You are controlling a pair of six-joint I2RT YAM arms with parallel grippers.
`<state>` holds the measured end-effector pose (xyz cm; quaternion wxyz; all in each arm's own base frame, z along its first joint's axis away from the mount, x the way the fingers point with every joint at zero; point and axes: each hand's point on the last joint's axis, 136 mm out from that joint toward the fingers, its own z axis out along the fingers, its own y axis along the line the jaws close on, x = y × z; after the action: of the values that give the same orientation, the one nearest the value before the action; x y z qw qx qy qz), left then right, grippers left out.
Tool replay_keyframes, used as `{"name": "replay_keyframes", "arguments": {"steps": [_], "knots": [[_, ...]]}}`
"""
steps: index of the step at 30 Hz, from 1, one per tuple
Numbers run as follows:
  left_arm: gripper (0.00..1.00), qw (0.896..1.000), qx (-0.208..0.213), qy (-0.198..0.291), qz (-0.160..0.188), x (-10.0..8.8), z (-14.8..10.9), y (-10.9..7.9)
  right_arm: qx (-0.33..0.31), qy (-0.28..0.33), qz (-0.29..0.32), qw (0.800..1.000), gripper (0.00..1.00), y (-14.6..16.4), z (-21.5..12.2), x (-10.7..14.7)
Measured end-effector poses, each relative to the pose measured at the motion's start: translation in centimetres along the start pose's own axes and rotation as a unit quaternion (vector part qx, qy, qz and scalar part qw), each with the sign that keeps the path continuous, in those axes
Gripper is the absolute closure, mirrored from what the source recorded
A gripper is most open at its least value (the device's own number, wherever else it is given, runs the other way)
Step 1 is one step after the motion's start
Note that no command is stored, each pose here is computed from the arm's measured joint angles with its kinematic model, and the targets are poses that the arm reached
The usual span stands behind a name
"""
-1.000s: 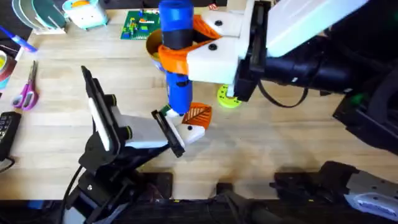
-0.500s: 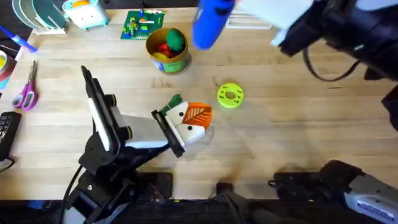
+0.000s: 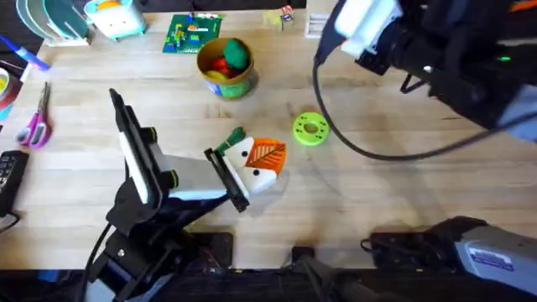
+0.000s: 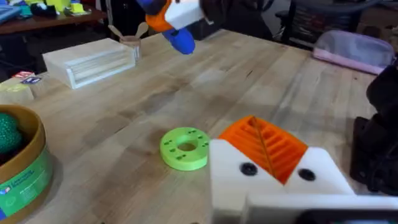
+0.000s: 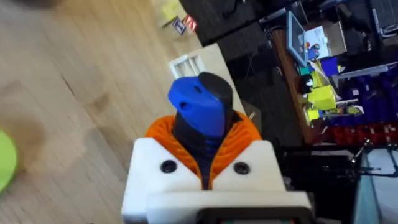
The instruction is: Pick up the gripper from the table and insert it into the empty holder that is missing its gripper. Then pick up a screw, insert it into the mounting hole, and use the screwdriver to tighten it. Finally, clean up the table by picking up the vegetable and placing it into the bucket.
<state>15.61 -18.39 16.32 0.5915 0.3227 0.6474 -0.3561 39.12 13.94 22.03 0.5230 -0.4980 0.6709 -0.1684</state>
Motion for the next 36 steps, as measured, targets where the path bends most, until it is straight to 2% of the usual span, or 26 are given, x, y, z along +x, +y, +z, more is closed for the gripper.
{"name": "replay_keyframes", "arguments": {"steps": [4,7,12,19,24,26,29,30,31,36], "knots": [[0.985,1.000,0.000,0.000,0.000,0.0,0.0,0.0,-0.037,0.054,-0.079,0.995,0.977,2.8,2.8,2.9],[0.985,1.000,0.000,0.000,0.000,0.0,0.0,0.0,-0.070,0.076,-0.114,0.988,0.977,5.1,4.5,4.6],[0.985,1.000,0.000,0.000,0.000,0.0,0.0,0.0,-0.116,0.103,-0.139,0.978,0.977,8.3,6.2,6.9],[0.985,1.000,0.000,0.000,0.000,0.0,0.0,0.0,-0.157,0.124,-0.162,0.966,0.977,10.8,6.7,8.7],[0.985,1.000,0.000,0.000,0.000,0.0,0.0,0.0,-0.204,0.134,-0.168,0.955,0.733,12.9,5.8,9.5],[0.985,1.000,0.000,0.000,0.000,0.0,0.0,0.0,-0.219,0.133,-0.167,0.952,0.581,13.5,5.5,9.6],[0.985,1.000,0.000,0.000,0.000,0.0,0.0,0.0,-0.212,0.127,-0.166,0.955,0.142,13.0,5.7,9.1],[0.985,1.000,0.000,0.000,0.000,0.0,0.0,0.0,-0.207,0.124,-0.167,0.956,0.045,12.6,5.8,8.8],[0.985,1.000,0.000,0.000,0.000,0.0,0.0,0.0,-0.208,0.121,-0.166,0.956,0.019,12.6,5.8,8.6],[0.985,1.000,0.000,0.000,0.000,0.0,0.0,0.0,-0.210,0.122,-0.150,0.958,0.010,12.7,5.7,8.5]]}}
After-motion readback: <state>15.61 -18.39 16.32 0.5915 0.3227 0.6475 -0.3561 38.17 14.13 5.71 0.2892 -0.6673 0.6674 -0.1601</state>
